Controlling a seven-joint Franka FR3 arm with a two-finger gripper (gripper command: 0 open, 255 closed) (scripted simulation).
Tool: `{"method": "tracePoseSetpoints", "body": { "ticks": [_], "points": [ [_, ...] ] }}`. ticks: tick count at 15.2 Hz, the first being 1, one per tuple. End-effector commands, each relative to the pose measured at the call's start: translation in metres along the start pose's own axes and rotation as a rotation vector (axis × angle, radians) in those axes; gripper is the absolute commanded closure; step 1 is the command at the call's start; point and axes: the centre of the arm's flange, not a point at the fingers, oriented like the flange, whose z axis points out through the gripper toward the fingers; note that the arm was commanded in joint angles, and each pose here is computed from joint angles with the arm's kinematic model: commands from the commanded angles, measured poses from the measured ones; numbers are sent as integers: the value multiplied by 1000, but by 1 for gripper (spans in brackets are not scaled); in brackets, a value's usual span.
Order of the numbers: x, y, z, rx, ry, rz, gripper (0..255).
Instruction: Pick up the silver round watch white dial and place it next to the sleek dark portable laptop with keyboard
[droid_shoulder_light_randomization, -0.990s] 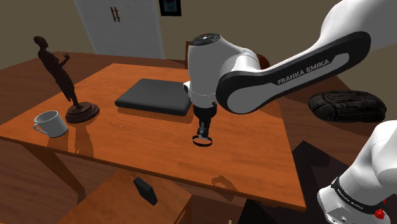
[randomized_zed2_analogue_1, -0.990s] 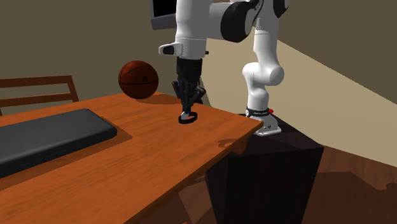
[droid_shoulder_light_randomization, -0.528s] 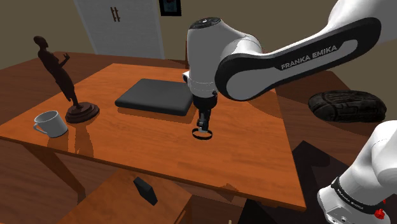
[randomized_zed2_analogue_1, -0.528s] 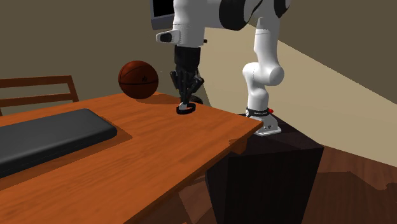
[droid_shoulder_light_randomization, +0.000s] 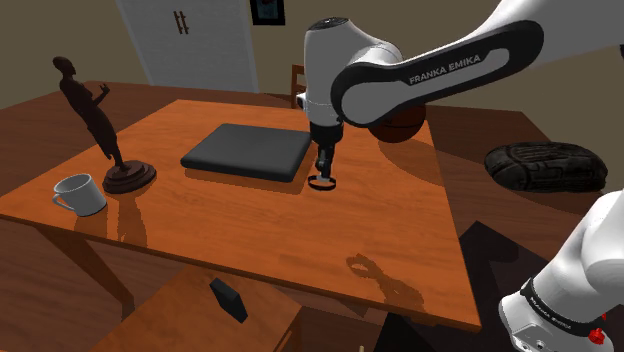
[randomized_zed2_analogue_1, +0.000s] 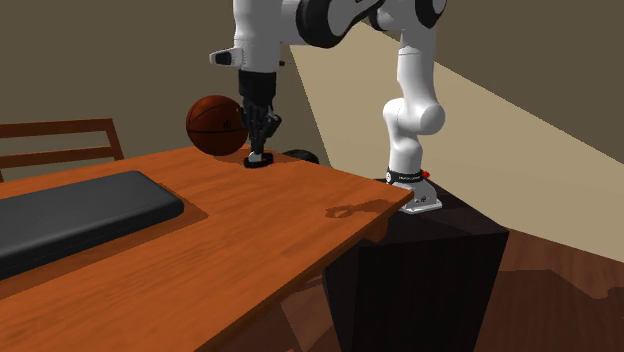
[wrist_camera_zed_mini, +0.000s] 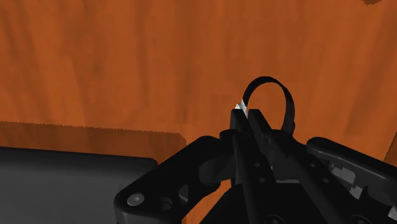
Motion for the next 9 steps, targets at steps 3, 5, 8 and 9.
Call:
{"method": "tracePoseSetpoints", "body": {
  "ticks": [3, 5, 8, 9],
  "points": [
    [8, 53, 8, -1, 0, -1, 255],
    [11, 79, 11, -1, 0, -1, 255],
    [16, 118, 15, -1, 0, -1, 255],
    [18, 131, 16, -1, 0, -1, 255]
  ]
}}
